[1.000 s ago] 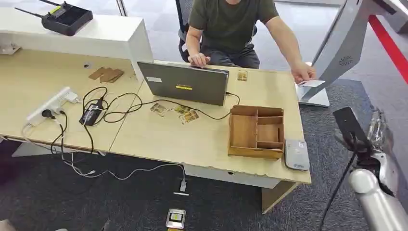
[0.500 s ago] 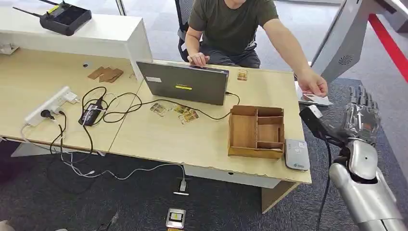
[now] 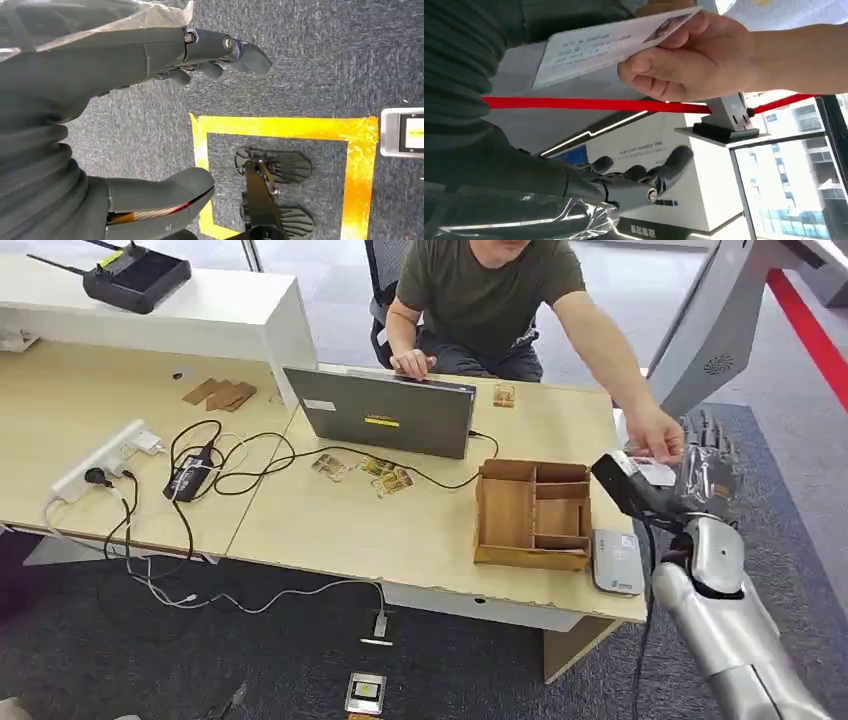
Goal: Pass the card to the sensor for recognition and then transmit it.
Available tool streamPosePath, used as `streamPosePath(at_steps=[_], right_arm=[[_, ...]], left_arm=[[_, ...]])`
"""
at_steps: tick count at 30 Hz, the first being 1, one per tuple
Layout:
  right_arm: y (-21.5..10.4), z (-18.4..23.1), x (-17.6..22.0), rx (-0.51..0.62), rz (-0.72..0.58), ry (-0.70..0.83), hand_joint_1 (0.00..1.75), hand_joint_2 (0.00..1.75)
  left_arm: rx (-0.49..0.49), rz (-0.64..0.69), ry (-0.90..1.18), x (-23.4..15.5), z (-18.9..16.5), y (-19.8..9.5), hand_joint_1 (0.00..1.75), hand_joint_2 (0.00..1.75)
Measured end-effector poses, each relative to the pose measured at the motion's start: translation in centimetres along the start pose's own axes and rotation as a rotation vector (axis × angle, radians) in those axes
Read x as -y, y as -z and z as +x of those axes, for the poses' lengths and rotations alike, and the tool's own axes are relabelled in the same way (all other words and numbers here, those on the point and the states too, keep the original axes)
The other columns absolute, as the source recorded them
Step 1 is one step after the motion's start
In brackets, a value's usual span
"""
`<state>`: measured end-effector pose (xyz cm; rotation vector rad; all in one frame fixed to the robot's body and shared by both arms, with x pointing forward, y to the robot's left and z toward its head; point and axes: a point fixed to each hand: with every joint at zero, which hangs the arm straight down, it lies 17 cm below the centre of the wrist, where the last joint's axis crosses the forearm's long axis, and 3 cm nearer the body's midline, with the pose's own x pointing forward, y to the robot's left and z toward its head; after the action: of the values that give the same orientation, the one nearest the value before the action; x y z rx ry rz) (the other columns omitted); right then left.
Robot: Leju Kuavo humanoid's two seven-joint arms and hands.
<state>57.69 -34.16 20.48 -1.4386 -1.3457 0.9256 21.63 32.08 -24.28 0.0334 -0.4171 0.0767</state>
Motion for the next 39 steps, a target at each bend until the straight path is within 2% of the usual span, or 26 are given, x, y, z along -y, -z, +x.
streamPosePath(at_steps=[11,16,26,33,39], right_arm=[[-0.5,1.6,-1.9,0.025,0.034,0.002,1.75,1.75],[-1.3,2.4,-2.2,0.040,0.029,0.072,1.75,1.75],[-5.9,1.2,-5.0,-0.047,0.121,0.246,1.75,1.75],[-10.4,-0.9,-9.7,-0.112,0.249,0.349,1.75,1.75],[-13.3,-2.1,-13.9,-0.165,0.374,0.356,1.75,1.75]], left_arm=[[0.002,0.002,0.014,0.0,-0.2,0.0,0.00,1.75],[0.001,0.013,0.017,-0.3,-0.4,0.0,0.00,1.75],[-0.019,0.025,0.020,-0.7,-1.9,-0.1,0.00,1.75],[-0.031,0.043,-0.010,-1.6,-2.8,-0.2,0.00,1.75],[-0.027,0.046,-0.024,-1.9,-3.0,-0.3,0.00,1.75]])
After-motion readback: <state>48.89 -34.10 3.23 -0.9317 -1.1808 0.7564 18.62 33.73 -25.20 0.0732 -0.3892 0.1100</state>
